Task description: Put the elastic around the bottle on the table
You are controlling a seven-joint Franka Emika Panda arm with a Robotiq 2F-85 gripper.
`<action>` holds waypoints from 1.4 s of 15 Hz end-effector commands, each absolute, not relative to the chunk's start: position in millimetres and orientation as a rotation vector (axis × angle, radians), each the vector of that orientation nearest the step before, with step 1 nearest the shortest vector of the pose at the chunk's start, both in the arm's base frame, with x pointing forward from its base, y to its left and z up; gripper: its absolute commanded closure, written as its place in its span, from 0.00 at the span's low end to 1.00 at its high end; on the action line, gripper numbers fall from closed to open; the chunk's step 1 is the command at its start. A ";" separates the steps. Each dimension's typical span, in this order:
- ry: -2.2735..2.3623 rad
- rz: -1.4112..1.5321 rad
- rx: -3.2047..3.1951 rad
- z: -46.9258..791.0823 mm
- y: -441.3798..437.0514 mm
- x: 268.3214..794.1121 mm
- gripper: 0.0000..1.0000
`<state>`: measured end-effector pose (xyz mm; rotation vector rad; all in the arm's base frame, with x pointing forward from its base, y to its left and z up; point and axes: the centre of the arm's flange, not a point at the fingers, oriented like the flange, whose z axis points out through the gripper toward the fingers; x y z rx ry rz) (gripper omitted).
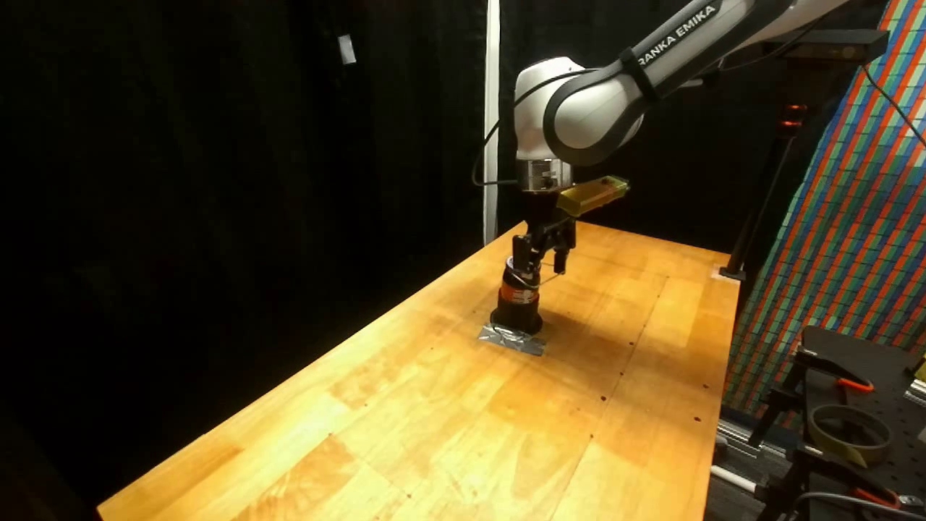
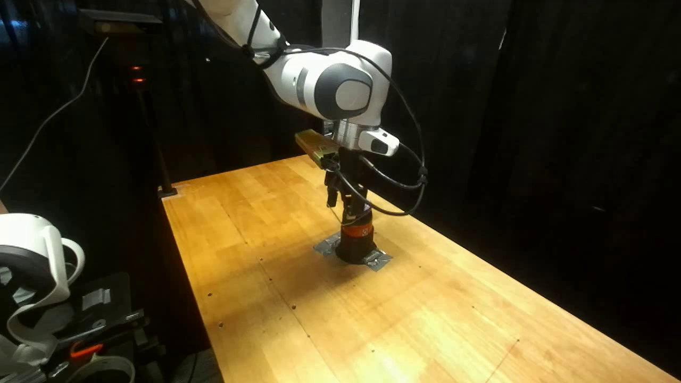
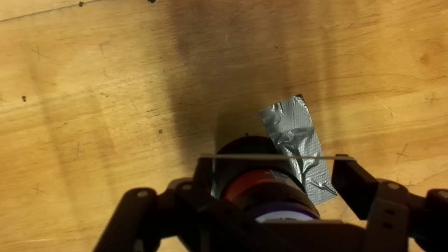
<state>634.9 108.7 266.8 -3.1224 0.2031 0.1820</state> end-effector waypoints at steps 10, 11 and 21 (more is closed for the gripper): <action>0.303 -0.485 -3.247 281.9 133.8 555.1 0.98; 0.294 -0.560 -3.245 281.3 136.9 552.3 0.98; 0.101 -1.104 -3.234 267.4 160.4 533.0 0.94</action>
